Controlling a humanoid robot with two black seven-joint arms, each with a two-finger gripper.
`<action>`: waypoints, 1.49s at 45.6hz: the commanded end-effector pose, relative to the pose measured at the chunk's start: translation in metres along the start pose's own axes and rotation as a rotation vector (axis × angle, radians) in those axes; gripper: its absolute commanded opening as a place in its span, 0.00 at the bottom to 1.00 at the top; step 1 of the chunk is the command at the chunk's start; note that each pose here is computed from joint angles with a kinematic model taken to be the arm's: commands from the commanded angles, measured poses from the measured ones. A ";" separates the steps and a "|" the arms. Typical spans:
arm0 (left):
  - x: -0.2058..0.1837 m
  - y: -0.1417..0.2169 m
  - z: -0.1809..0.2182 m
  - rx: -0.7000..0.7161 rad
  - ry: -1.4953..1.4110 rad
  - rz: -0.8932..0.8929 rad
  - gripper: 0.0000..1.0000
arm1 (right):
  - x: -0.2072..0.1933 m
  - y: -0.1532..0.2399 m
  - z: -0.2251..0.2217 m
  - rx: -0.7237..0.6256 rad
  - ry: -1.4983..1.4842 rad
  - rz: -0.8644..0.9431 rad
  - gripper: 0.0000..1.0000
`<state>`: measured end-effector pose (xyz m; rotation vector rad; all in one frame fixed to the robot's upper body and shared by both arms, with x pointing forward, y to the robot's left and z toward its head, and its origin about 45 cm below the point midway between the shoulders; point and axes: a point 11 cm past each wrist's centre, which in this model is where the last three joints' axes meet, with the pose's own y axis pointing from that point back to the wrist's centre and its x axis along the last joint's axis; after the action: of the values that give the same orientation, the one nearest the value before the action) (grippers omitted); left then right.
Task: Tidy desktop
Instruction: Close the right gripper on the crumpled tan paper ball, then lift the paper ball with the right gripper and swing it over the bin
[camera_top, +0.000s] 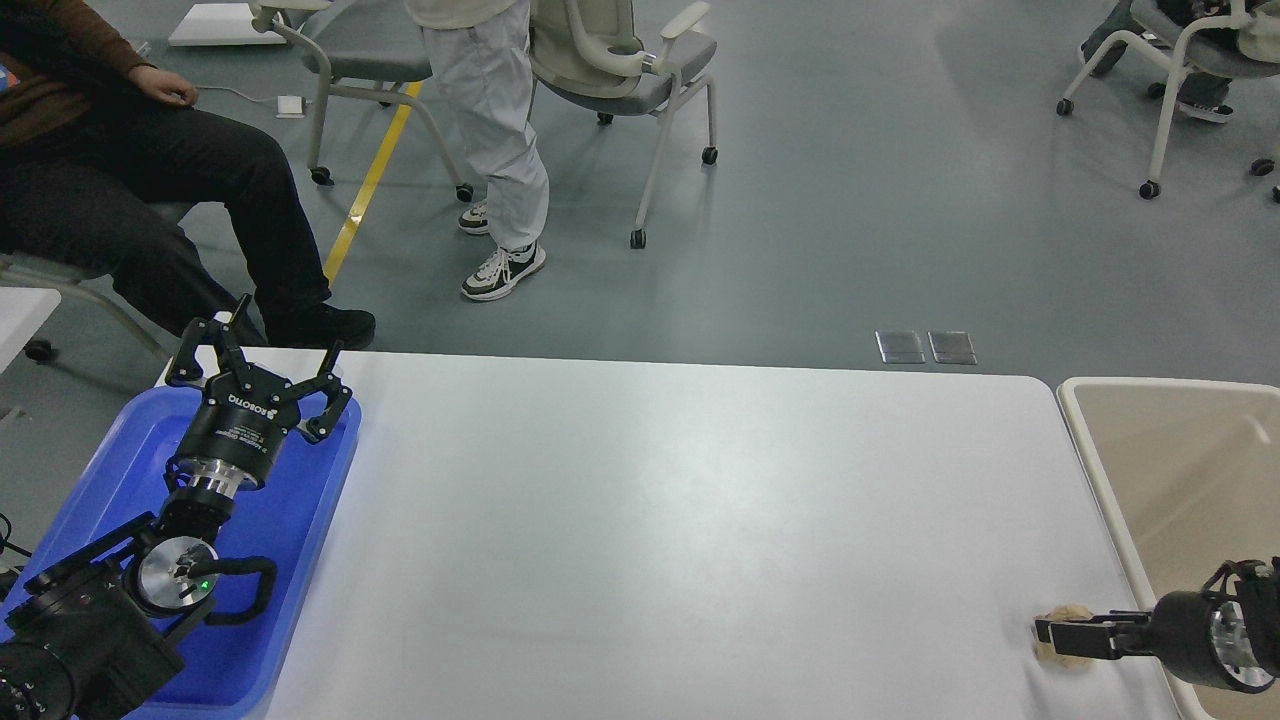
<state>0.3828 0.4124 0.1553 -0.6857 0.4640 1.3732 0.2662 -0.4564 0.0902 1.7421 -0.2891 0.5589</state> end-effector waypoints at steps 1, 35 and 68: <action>0.000 0.000 0.000 0.000 0.000 0.000 0.98 | 0.002 -0.009 -0.002 -0.002 -0.010 0.015 1.00; 0.000 0.000 0.000 0.000 0.000 0.000 0.98 | -0.006 -0.016 -0.002 -0.001 0.022 0.031 0.76; 0.000 0.000 0.000 0.000 0.000 0.000 0.98 | 0.008 -0.013 0.001 0.043 0.032 0.084 0.00</action>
<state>0.3828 0.4125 0.1553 -0.6856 0.4640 1.3733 0.2703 -0.4579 0.0754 1.7294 -0.3102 0.6251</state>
